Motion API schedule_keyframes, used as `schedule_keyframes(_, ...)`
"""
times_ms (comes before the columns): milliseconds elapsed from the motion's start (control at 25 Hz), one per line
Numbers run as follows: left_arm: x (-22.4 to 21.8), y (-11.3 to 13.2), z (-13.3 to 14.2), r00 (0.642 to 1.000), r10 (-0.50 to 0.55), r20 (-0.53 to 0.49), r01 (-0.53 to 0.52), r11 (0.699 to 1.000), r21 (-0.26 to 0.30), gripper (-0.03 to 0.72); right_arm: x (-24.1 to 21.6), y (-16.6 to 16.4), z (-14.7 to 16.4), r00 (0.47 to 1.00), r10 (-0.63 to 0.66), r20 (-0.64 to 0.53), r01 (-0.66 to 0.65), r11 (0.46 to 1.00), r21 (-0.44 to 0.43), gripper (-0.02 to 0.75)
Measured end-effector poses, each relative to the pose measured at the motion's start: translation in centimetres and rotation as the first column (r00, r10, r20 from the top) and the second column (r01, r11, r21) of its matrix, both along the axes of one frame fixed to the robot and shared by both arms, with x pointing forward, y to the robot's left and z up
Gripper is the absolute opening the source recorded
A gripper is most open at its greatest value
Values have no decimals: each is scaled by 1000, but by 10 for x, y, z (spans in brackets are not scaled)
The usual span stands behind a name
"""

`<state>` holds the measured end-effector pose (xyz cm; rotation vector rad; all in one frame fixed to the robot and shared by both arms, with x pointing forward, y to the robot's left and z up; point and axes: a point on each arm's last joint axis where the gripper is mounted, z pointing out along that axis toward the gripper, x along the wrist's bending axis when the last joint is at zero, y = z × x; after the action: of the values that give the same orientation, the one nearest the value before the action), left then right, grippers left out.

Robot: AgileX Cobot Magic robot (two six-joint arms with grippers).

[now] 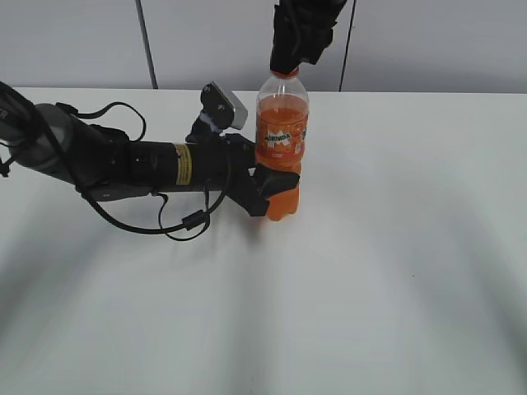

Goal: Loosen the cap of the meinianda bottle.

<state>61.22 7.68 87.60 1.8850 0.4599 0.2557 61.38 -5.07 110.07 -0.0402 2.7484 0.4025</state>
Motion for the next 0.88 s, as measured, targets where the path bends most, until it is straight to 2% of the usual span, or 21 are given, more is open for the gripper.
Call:
schedule_keyframes(280,0,0,0,1000,0,0,0,1000,0,379,0,0,0,988,150,41,-147,987,-59,270)
schedule_keyframes(560,0,0,0,1000,2,-2,-2,1000,-1,379,0,0,0,947,312,76,-301,945,-132,270)
schedule_keyframes(680,0,0,0,1000,2,-2,-2,1000,-1,379,-1,2,0,902,421,91,-403,900,-166,270)
schedule_keyframes(880,0,0,0,1000,7,-9,-8,1000,-6,379,-3,4,1,766,632,119,-593,766,-249,246)
